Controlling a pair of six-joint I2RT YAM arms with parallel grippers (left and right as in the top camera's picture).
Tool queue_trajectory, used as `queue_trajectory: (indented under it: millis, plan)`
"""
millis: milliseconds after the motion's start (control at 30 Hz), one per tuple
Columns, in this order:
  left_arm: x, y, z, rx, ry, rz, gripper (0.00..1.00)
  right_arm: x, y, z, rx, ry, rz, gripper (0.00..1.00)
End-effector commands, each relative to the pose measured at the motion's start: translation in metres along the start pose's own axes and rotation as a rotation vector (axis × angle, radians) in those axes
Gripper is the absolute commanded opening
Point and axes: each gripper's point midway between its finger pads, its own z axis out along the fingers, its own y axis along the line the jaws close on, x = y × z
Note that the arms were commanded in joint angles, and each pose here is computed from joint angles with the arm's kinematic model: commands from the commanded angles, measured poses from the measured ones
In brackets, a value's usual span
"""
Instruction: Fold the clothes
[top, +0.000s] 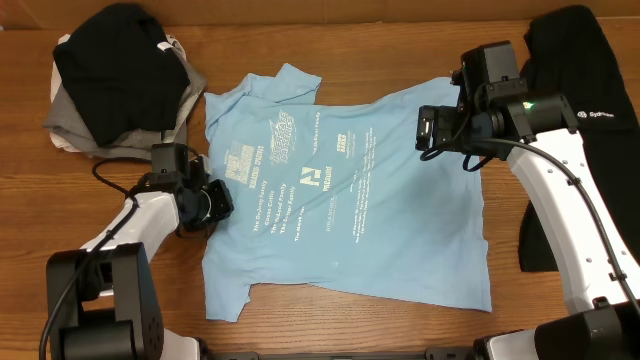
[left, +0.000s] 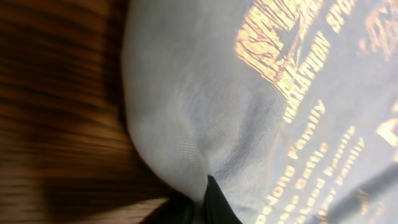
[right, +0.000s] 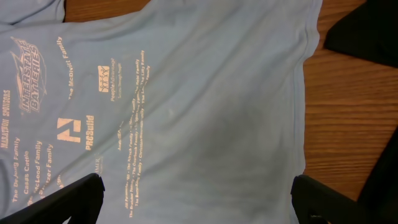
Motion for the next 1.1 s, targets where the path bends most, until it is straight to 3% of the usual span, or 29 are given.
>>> queue_trajectory:
  millis: [0, 133, 400, 767, 833, 933, 1000, 1067]
  plan:
    - [0.023, -0.011, 0.011, 0.089, 0.104, -0.005, 0.04, -0.001, -0.001, -0.003, 0.003, -0.015, 0.009, 1.00]
    - [0.014, -0.024, 0.002, 0.120, 0.112, 0.003, 0.04, -0.001, -0.001, -0.003, 0.003, -0.015, 0.009, 1.00]
    - [-0.006, -0.084, -0.025, 0.114, 0.120, 0.184, 0.04, -0.001, -0.001, -0.003, 0.003, -0.015, 0.009, 1.00]
    - [0.016, -0.175, -0.012, 0.137, 0.074, 0.308, 0.05, -0.002, 0.002, -0.003, -0.013, -0.016, 0.028, 1.00]
    - [0.023, -0.189, -0.006, 0.155, 0.071, 0.334, 0.15, -0.002, 0.002, -0.003, -0.014, -0.019, 0.028, 1.00]
    - [0.034, -0.203, -0.002, 0.165, 0.069, 0.382, 0.54, -0.004, 0.002, -0.003, -0.016, -0.025, 0.027, 1.00]
    - [0.037, -0.199, -0.004, 0.130, 0.079, 0.383, 0.65, -0.004, 0.002, -0.003, -0.016, -0.026, 0.027, 1.00]
    - [0.035, -0.187, -0.008, 0.062, 0.090, 0.362, 0.69, -0.004, 0.002, -0.003, -0.016, -0.026, 0.027, 1.00]
